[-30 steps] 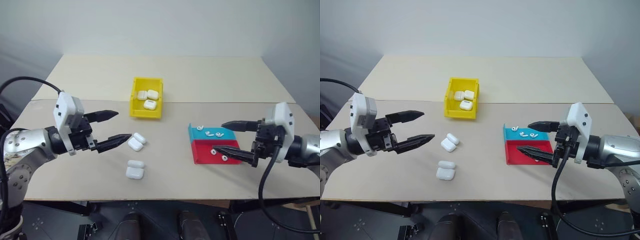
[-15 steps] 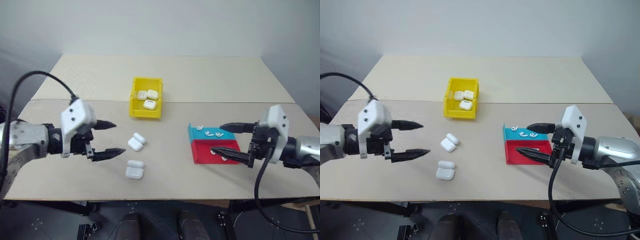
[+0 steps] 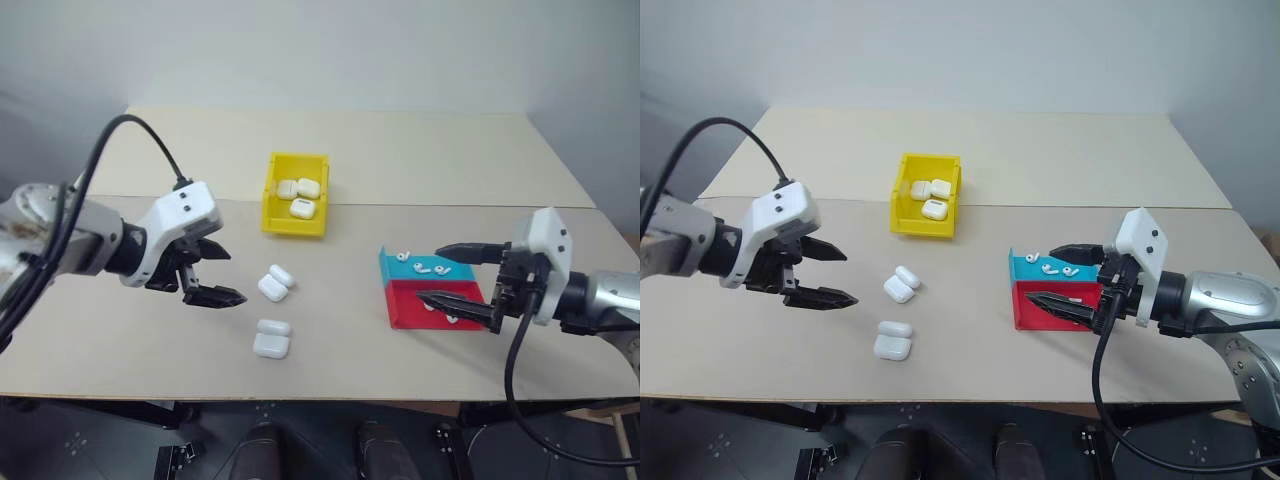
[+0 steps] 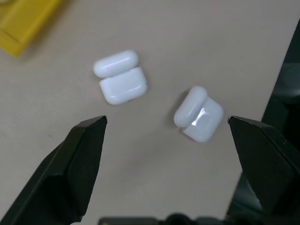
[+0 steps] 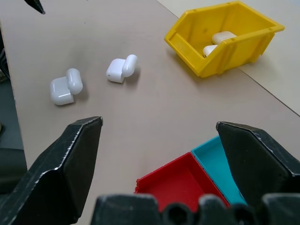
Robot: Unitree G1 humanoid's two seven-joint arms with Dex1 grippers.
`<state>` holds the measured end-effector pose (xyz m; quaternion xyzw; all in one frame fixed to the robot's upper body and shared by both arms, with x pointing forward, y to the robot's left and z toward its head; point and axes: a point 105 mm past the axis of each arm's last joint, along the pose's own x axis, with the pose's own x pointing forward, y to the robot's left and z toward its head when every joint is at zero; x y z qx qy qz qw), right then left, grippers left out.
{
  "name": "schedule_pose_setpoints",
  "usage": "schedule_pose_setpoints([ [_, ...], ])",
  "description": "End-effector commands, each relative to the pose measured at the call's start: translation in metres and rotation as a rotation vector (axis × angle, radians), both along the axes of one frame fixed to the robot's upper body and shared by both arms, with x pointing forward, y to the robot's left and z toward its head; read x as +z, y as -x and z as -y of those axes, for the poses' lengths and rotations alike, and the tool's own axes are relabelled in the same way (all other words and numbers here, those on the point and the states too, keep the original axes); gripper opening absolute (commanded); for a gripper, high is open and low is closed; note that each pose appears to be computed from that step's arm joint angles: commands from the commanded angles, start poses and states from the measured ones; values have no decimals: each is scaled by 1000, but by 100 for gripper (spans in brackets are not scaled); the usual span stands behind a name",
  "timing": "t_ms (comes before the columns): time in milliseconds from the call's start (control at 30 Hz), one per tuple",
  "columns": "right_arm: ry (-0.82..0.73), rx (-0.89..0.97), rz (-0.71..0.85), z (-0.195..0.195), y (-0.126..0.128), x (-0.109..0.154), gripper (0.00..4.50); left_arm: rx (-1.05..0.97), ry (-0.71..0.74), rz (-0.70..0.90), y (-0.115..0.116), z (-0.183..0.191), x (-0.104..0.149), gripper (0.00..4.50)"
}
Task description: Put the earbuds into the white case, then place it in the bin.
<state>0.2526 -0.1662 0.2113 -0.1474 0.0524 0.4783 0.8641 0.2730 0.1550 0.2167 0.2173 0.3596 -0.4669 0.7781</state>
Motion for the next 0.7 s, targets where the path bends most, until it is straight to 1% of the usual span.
schedule_pose_setpoints([
  [33,-17,-3,32,-3,3,9,449,-4,-64,-47,2,11,-10,450],
  [133,-24,0,33,-5,2,9,449,71,-193,-62,-10,12,-25,450],
  [200,-33,0,34,-7,1,9,449,107,-231,-67,-21,15,-29,450],
  [300,-43,2,34,-10,0,8,449,151,-236,-38,-39,28,-28,450],
  [333,-44,3,34,-11,0,8,449,160,-238,-11,-44,33,-27,450],
  [367,-45,2,35,-12,0,7,449,160,-236,-16,-47,37,-27,450],
  [467,-57,2,43,-14,0,8,449,194,-262,-25,-57,45,-36,450],
  [567,-66,-3,51,-16,0,8,449,221,-287,-43,-63,50,-46,450],
  [700,-75,-11,58,-17,1,9,449,231,-310,-62,-67,56,-53,450],
])
